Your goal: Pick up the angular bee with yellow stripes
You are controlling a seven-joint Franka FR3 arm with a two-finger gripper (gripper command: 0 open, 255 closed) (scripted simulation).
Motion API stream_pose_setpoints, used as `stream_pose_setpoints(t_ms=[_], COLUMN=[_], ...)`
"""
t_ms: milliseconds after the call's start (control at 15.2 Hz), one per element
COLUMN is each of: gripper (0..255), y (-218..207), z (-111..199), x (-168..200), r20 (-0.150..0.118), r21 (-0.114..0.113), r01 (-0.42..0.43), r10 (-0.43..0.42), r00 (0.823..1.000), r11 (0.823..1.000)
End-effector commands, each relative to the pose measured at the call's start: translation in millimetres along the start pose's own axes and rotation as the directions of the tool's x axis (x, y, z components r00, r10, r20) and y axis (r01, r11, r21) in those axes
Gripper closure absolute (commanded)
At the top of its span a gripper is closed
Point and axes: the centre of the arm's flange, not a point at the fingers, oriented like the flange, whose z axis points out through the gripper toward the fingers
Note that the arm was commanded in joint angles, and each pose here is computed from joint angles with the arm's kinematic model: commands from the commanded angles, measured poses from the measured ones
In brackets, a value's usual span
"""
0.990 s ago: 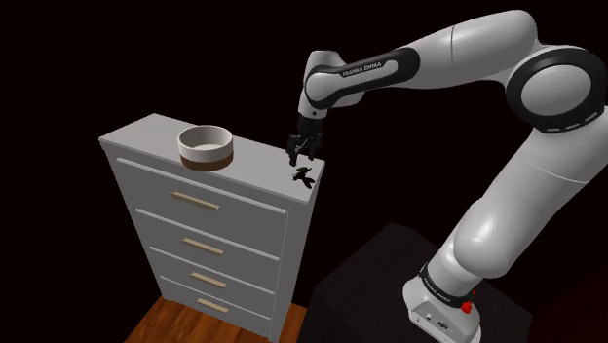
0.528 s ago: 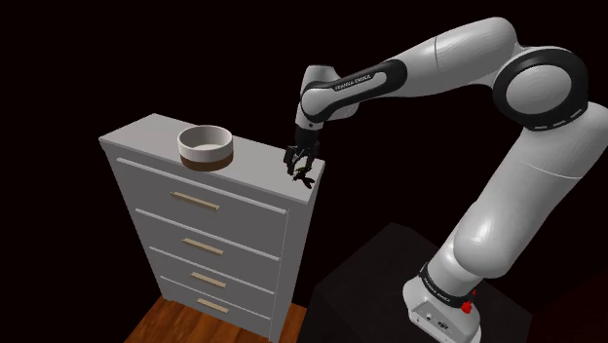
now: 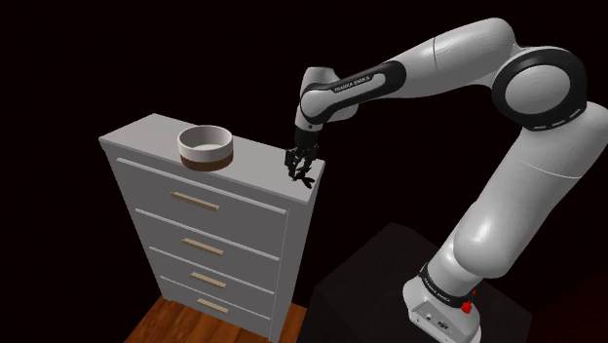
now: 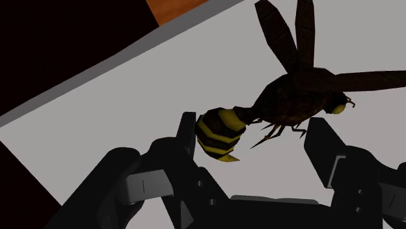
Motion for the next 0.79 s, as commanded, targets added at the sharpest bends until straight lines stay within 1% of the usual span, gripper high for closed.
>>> stream_pose_setpoints(t_ms=[0,132,726], gripper=[255,255,255], y=[0,1,-6], z=[0,0,-47], x=[0,0,-3], r20=[0.0,0.0,0.0], r21=[0.0,0.0,0.0], r01=[0.0,0.0,0.0], r10=[0.0,0.0,0.0], r00=[1.0,1.0,1.0], r11=[1.0,1.0,1.0])
